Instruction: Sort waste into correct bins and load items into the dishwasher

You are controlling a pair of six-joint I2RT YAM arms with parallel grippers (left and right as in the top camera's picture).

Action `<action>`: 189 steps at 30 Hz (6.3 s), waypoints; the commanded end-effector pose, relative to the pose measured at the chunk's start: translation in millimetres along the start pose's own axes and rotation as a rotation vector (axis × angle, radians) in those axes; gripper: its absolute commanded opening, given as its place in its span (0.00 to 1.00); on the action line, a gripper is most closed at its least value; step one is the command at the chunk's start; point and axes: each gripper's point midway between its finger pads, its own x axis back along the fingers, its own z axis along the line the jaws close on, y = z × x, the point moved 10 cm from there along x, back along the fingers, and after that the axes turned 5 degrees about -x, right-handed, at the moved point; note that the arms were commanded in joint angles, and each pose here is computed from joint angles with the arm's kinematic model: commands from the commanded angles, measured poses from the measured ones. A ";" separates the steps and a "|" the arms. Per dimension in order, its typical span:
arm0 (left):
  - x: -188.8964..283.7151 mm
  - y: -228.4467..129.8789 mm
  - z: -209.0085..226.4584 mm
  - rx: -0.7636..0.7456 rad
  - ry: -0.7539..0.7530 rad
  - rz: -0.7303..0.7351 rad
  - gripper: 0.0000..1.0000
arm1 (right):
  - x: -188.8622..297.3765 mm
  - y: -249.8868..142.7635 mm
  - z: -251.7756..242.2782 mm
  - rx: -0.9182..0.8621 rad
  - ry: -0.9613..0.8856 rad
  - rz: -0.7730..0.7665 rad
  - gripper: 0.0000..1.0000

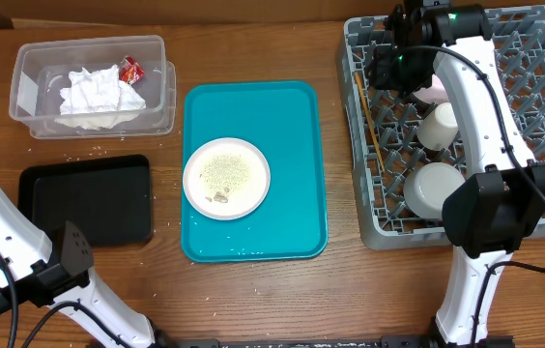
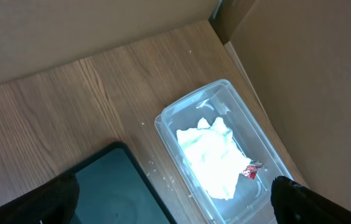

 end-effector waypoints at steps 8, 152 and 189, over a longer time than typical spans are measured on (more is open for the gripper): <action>-3.4 -1.2 -3.2 0.002 -0.002 0.006 1.00 | 10.7 -24.0 50.4 0.020 0.303 0.135 0.31; -70.0 -501.0 -144.5 -0.982 -0.086 0.568 0.04 | 142.7 -1.3 -73.4 -0.507 -0.045 -0.185 1.00; -110.5 -302.6 -123.5 -0.436 0.265 0.663 0.04 | 142.7 -1.3 -73.4 -0.507 -0.045 -0.185 1.00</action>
